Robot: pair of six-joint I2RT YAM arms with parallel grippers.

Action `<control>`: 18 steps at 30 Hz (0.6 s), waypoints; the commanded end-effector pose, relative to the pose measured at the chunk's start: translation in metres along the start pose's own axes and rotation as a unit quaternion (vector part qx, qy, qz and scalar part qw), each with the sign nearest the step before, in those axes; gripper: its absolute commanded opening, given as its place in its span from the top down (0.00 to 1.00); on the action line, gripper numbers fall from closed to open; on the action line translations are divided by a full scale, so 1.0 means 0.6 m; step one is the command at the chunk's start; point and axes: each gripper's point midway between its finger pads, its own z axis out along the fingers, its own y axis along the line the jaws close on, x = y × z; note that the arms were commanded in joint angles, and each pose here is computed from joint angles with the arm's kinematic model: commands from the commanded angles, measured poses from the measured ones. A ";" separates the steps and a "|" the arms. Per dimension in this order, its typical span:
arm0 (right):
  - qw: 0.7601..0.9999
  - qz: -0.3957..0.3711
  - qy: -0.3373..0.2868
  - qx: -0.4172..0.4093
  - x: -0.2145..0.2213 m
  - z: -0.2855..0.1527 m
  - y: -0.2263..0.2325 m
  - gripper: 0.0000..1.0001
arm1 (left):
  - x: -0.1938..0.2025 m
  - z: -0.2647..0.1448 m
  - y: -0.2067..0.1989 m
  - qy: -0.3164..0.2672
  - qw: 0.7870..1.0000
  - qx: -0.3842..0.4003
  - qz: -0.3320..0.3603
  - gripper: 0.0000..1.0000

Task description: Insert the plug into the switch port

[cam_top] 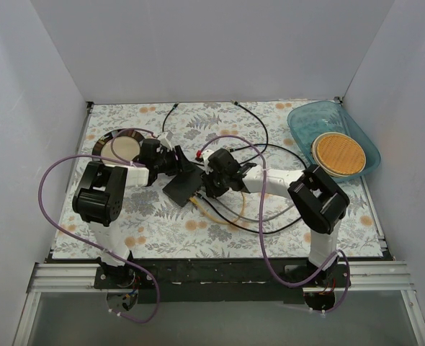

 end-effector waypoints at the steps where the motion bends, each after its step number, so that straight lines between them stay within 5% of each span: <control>1: 0.992 -0.016 -0.123 0.006 -0.111 -0.044 0.002 0.63 | 0.104 -0.025 -0.033 0.107 0.993 0.029 -0.028 0.47; 8: 0.989 -0.019 -0.142 0.030 -0.114 -0.086 -0.007 0.29 | 0.085 -0.038 -0.041 0.080 0.997 0.020 -0.005 0.24; 18: 0.980 -0.024 -0.178 0.084 -0.136 -0.157 -0.032 0.18 | 0.013 -0.068 -0.056 0.005 1.000 -0.016 0.024 0.02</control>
